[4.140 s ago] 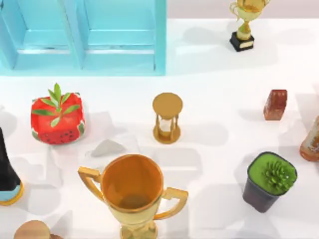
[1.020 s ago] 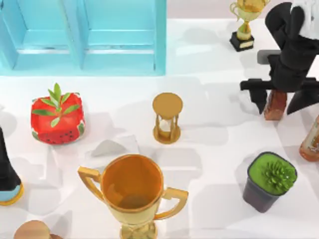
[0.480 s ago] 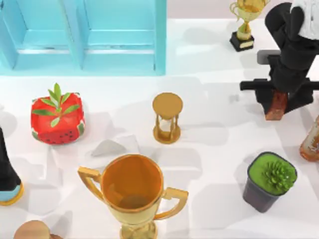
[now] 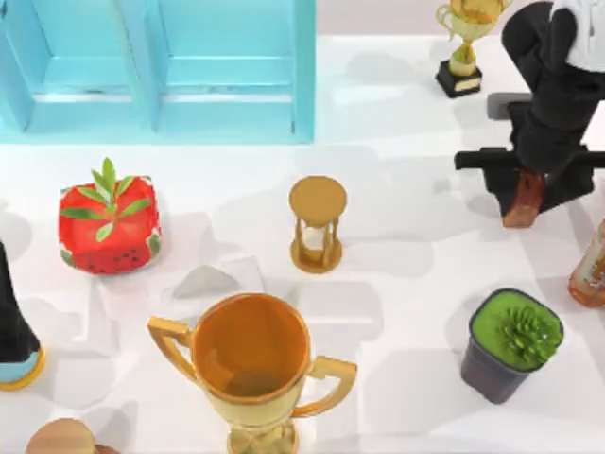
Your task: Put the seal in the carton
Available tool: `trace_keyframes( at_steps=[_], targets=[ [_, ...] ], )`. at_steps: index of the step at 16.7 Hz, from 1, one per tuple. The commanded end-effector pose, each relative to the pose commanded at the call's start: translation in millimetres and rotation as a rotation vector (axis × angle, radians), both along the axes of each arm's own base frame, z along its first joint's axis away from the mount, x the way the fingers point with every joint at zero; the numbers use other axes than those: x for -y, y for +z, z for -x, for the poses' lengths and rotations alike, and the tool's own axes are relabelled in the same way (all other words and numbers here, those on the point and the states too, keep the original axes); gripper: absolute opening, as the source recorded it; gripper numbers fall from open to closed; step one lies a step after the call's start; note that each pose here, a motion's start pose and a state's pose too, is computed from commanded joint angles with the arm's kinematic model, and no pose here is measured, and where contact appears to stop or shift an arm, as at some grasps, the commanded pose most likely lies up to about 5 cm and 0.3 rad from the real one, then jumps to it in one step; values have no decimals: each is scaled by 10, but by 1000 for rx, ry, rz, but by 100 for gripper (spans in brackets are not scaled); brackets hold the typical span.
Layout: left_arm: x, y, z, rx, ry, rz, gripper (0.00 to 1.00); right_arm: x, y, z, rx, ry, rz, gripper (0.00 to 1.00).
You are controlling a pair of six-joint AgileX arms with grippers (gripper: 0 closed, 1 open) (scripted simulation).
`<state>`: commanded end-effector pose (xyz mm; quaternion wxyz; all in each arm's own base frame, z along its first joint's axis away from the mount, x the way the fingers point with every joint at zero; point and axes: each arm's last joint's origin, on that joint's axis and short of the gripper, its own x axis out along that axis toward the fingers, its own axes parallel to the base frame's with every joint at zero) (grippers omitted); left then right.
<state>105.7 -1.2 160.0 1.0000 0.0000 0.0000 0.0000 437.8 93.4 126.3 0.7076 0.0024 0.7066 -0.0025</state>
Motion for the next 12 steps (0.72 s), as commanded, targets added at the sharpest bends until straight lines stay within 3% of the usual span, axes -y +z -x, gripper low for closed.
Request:
trace_keyframes(
  at_steps=[8, 12],
  targets=[
    [0, 0, 0, 0, 0, 0, 100, 21, 866, -6, -7, -8, 2, 0],
    [0, 0, 0, 0, 0, 0, 100, 20, 959, 8, 0, -6, 0, 0]
  ],
)
